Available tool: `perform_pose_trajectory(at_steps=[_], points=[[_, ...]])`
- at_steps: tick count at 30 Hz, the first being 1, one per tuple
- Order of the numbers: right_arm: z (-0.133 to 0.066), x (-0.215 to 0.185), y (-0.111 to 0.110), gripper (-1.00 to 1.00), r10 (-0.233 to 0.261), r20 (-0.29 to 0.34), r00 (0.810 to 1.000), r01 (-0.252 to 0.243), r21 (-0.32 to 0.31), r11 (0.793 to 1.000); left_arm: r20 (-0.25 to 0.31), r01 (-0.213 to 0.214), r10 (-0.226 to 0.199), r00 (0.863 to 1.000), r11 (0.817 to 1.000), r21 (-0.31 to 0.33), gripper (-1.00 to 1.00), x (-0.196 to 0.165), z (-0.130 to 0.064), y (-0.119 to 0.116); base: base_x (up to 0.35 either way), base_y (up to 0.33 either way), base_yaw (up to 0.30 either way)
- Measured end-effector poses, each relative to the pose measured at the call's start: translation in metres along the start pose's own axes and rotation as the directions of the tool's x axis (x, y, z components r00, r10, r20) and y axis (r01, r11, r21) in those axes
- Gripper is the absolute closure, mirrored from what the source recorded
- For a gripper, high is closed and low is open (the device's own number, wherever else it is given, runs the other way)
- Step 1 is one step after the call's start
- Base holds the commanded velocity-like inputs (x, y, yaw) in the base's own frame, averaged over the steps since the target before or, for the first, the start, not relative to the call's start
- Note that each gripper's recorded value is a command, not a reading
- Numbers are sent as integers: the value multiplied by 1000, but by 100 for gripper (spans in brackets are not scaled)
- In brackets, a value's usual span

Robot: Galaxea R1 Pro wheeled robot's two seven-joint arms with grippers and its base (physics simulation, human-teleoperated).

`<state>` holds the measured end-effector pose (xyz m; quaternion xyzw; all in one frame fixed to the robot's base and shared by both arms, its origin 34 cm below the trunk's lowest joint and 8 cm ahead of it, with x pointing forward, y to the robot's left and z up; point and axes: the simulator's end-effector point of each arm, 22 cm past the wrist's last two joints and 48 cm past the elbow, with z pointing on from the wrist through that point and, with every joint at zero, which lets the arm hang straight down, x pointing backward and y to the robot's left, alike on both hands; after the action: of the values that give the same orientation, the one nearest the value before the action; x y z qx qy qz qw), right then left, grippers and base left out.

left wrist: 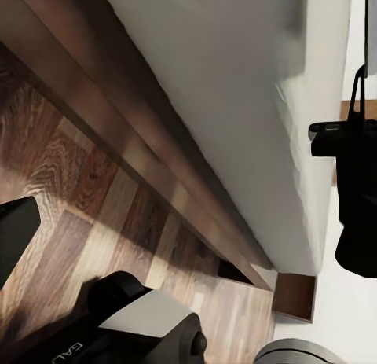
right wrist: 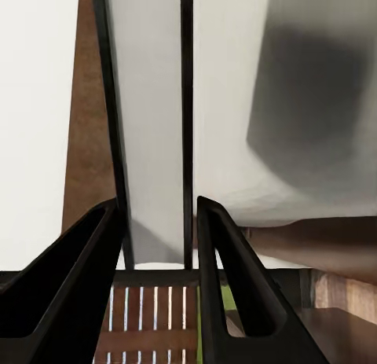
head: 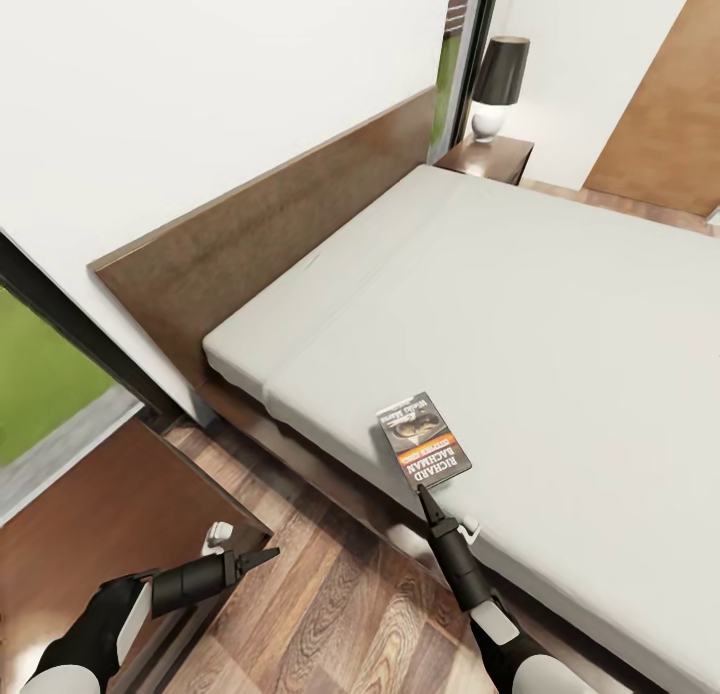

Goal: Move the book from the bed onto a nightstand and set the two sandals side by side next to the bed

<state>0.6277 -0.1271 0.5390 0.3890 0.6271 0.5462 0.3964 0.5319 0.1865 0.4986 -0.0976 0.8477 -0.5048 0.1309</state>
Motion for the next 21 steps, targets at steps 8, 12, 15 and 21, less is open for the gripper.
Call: perform_pose_trajectory(at_steps=[8, 12, 15, 21], points=[[0, -1, 15, 100, 0, 0, 1000, 0, 0, 1000, -1, 0, 0, 1000, 1000, 0, -100, -3, -6, -13, 0, 0, 0], [0, -2, 22, 100, 0, -1, 1000, 0, 0, 1000, -2, 0, 0, 1000, 1000, 0, -100, -4, -9, -19, 0, 0, 0], [0, -3, 27, 100, 0, -1, 1000, 0, 1, 1000, -2, 0, 0, 1000, 1000, 0, -100, -5, -11, -24, 0, 0, 0], [-1, -3, 37, 100, -1, -5, 1000, 1, 2, 1000, -2, 1, -1, 1000, 1000, 9, -100, -7, -16, -36, 0, 0, 0]])
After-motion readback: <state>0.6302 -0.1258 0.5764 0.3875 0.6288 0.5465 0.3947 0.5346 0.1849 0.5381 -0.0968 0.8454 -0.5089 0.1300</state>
